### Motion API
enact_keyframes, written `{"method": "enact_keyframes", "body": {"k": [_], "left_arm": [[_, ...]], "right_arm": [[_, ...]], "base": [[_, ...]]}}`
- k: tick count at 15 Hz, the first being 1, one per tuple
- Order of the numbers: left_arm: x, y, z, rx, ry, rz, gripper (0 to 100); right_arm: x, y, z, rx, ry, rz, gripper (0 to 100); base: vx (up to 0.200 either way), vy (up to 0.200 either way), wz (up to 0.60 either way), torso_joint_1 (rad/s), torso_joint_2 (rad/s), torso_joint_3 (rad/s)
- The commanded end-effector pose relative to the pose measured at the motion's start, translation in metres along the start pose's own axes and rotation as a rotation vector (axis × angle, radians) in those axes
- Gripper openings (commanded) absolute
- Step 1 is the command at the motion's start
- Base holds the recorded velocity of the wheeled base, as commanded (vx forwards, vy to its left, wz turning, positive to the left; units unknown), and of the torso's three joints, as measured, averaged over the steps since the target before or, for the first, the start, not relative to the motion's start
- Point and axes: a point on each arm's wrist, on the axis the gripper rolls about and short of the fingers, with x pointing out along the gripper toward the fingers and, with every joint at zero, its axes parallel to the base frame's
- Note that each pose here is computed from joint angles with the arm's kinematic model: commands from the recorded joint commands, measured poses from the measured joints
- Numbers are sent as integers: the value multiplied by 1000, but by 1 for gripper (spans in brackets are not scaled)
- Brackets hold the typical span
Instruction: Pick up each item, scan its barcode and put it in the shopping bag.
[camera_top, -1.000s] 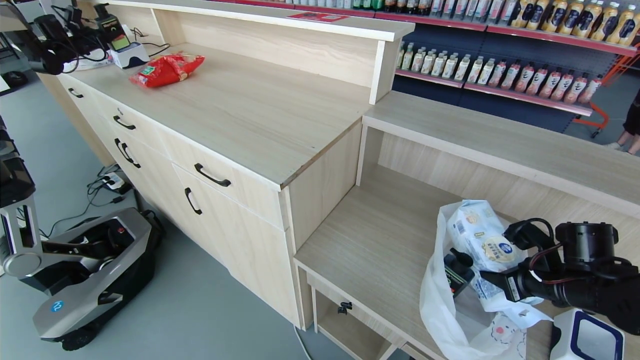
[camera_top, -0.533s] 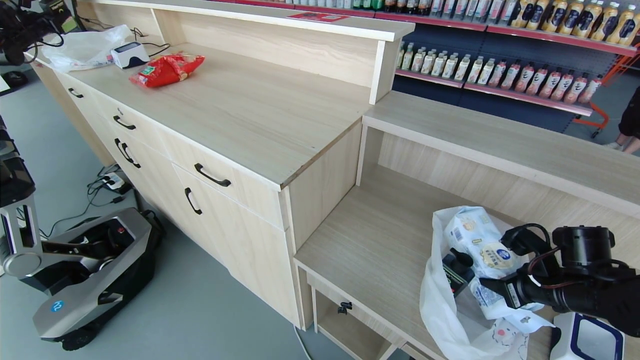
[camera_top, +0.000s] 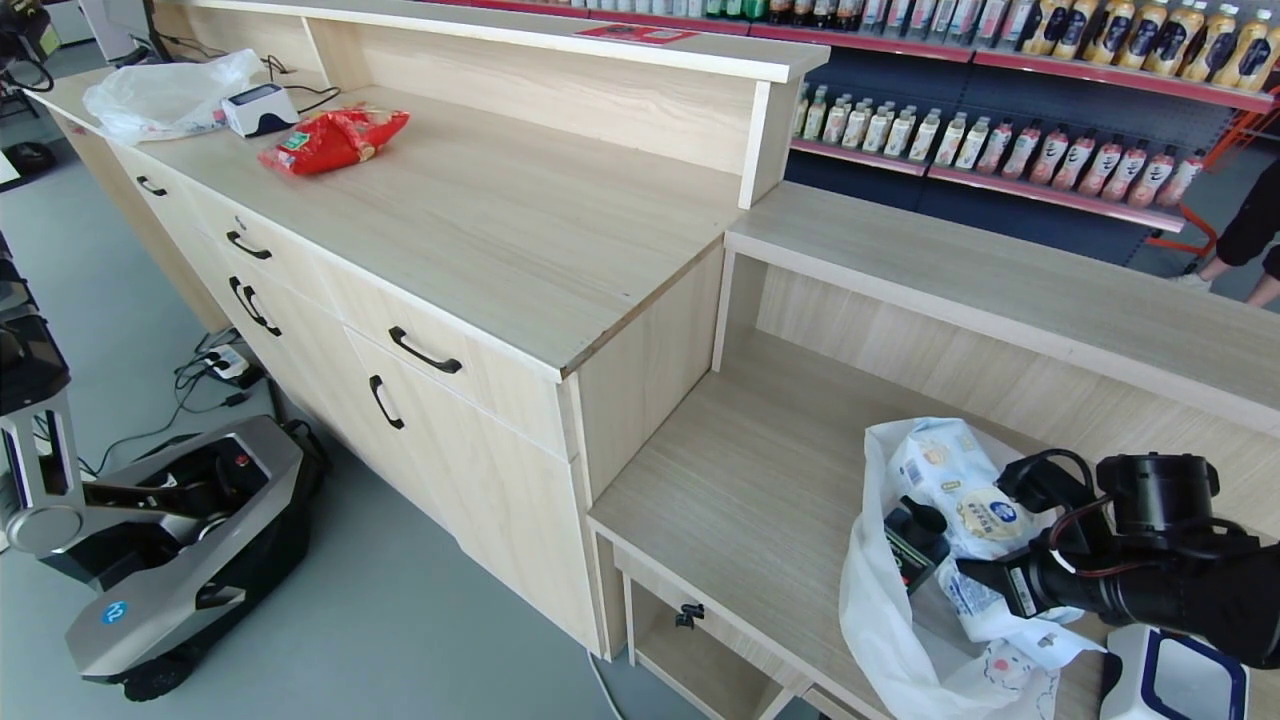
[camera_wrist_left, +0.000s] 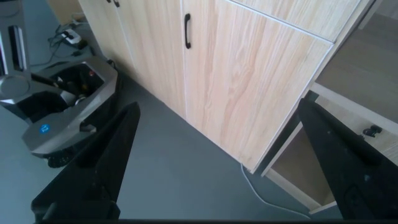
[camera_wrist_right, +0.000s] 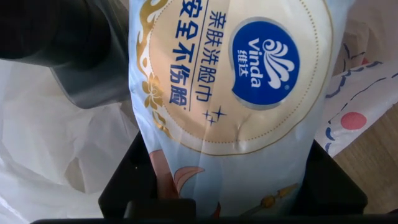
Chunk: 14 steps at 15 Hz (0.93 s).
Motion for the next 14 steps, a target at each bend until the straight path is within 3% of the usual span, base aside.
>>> {"method": "enact_keyframes", "body": {"k": [1,14], "left_arm": [[0,0,0,0,0,-1,100],[0,0,0,0,-1,1,100]], "right_arm": [[4,0,-2,3,10,5,0],[15,-3,10,-5,-68,119,0]], "base": [[0,0,0,0,0,0],[0,0,0,0,0,0]]}}
